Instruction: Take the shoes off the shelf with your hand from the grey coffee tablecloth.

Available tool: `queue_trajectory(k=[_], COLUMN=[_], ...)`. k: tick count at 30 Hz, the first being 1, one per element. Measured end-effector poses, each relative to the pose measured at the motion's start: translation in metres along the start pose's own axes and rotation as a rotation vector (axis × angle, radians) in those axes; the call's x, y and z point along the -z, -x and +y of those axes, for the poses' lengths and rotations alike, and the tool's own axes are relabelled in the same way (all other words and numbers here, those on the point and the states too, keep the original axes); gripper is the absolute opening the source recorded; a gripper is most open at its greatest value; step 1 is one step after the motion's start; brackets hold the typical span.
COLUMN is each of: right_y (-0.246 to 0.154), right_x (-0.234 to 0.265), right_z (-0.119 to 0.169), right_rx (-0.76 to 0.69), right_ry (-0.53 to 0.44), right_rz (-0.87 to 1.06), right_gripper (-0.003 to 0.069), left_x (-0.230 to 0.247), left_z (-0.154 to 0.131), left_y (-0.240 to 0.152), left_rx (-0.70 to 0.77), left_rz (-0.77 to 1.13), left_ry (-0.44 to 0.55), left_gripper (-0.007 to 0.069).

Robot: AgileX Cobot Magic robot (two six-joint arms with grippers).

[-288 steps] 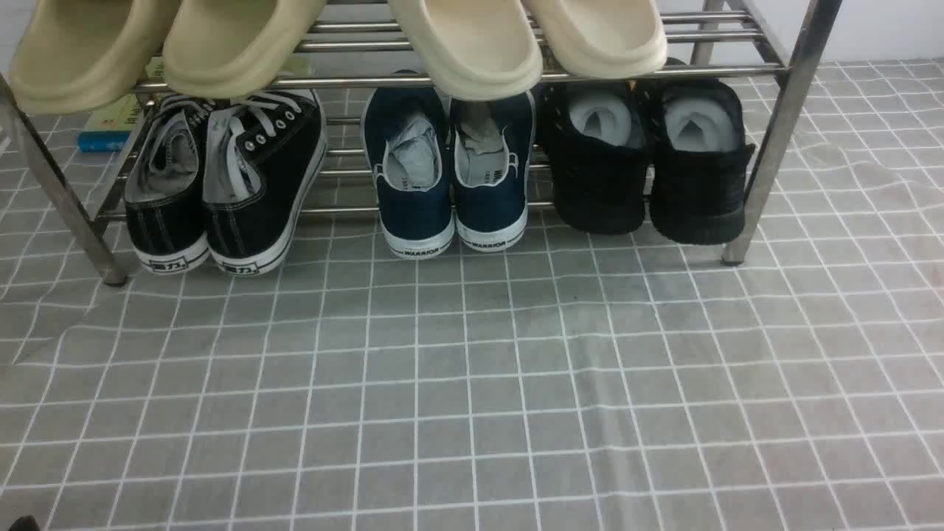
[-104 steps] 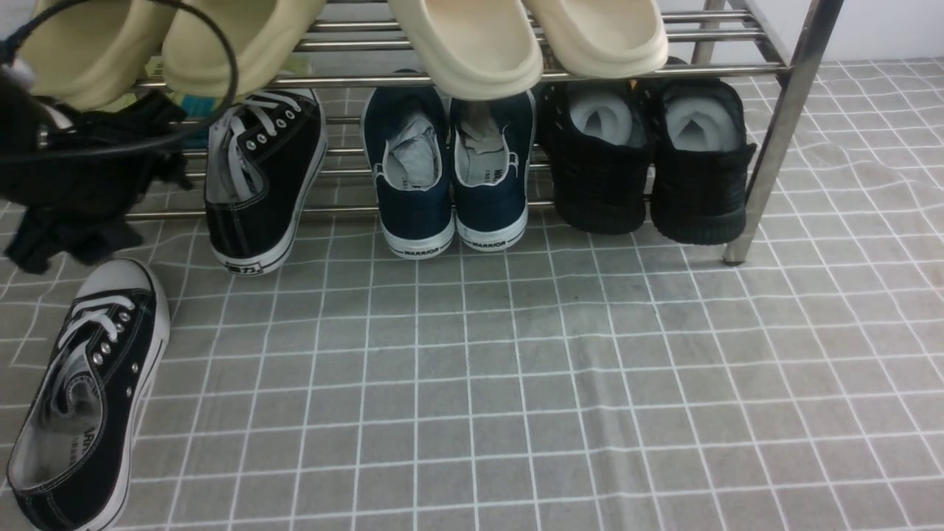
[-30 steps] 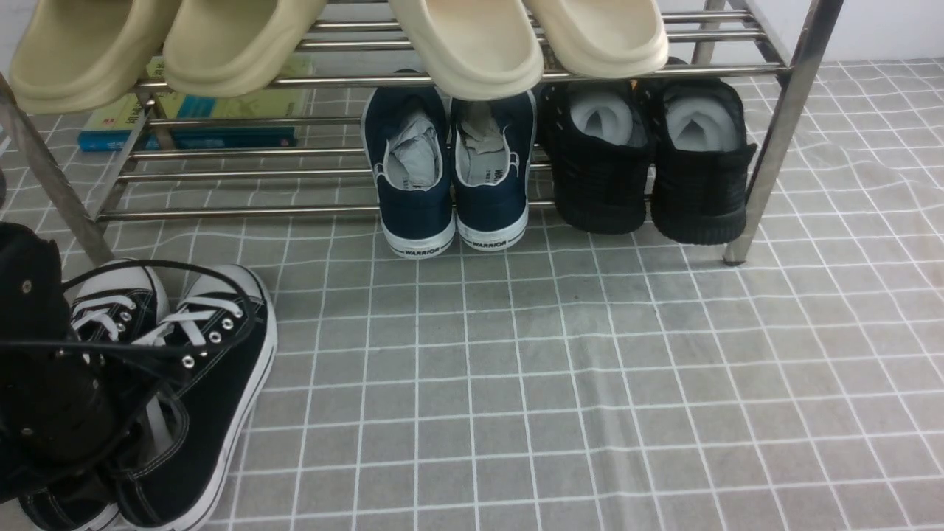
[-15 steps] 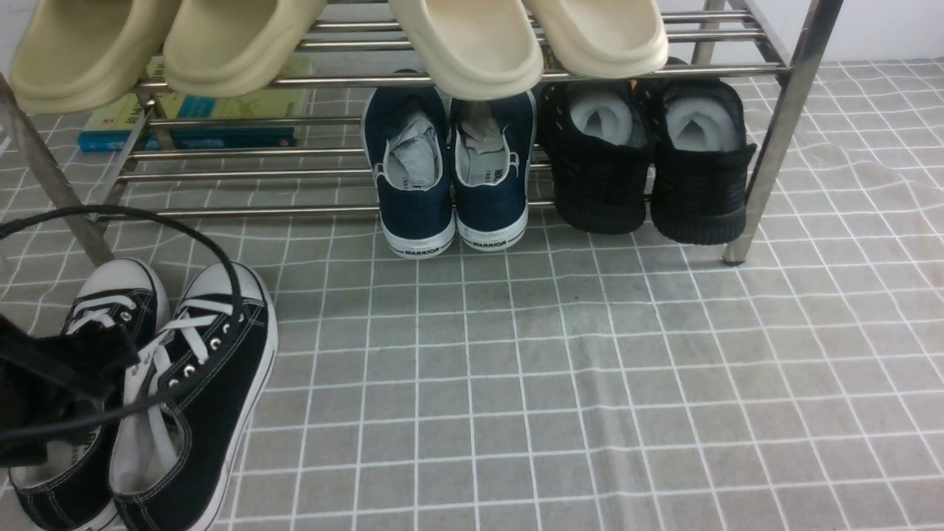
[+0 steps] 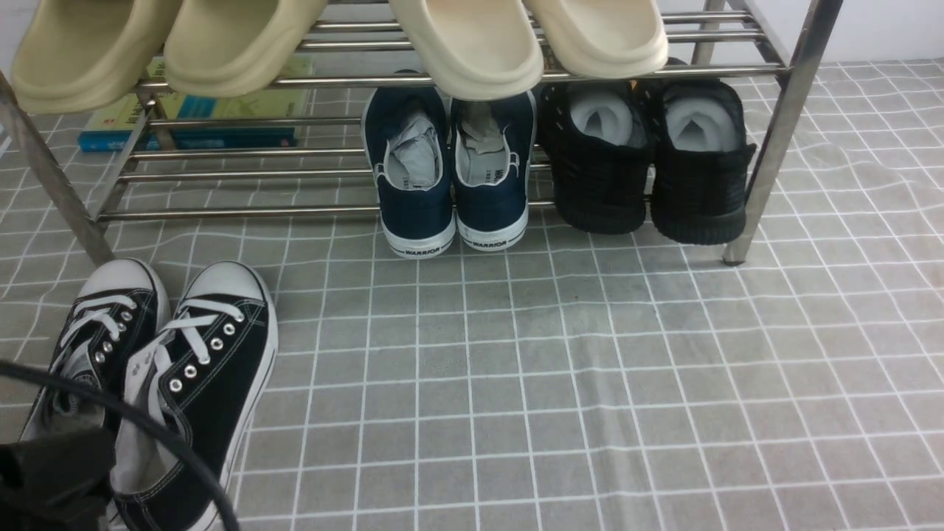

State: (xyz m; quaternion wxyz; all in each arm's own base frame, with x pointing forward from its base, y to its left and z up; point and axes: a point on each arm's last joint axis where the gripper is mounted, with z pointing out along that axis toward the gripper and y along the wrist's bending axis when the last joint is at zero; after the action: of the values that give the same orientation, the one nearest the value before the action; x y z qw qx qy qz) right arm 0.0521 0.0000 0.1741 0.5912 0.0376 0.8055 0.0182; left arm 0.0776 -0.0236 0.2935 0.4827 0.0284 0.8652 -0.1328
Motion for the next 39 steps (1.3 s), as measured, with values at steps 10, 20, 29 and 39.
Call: queue_trajectory(k=[10,20,29,39], right_y=[0.000,0.000,0.000,0.000], right_x=[0.000,0.000,0.000,0.000], right_z=[0.000,0.000,0.000,0.000], right_rx=[0.000,0.000,0.000,0.000], right_ry=[0.000,0.000,0.000,0.000], right_rz=[0.000,0.000,0.000,0.000], right_gripper=[0.0239,0.0239,0.0239,0.0239], left_x=[0.014,0.009,-0.012,-0.033], left_z=[0.000,0.006,0.030,0.043], left_y=[-0.007,-0.010,-0.074,-0.113], left_rx=[-0.036,-0.069,-0.048,-0.026], left_rz=[-0.110,-0.147,-0.260,-0.261], left_ry=[0.002,0.047,0.170,0.228], left_gripper=[0.0011,0.0021,0.0026,0.0037])
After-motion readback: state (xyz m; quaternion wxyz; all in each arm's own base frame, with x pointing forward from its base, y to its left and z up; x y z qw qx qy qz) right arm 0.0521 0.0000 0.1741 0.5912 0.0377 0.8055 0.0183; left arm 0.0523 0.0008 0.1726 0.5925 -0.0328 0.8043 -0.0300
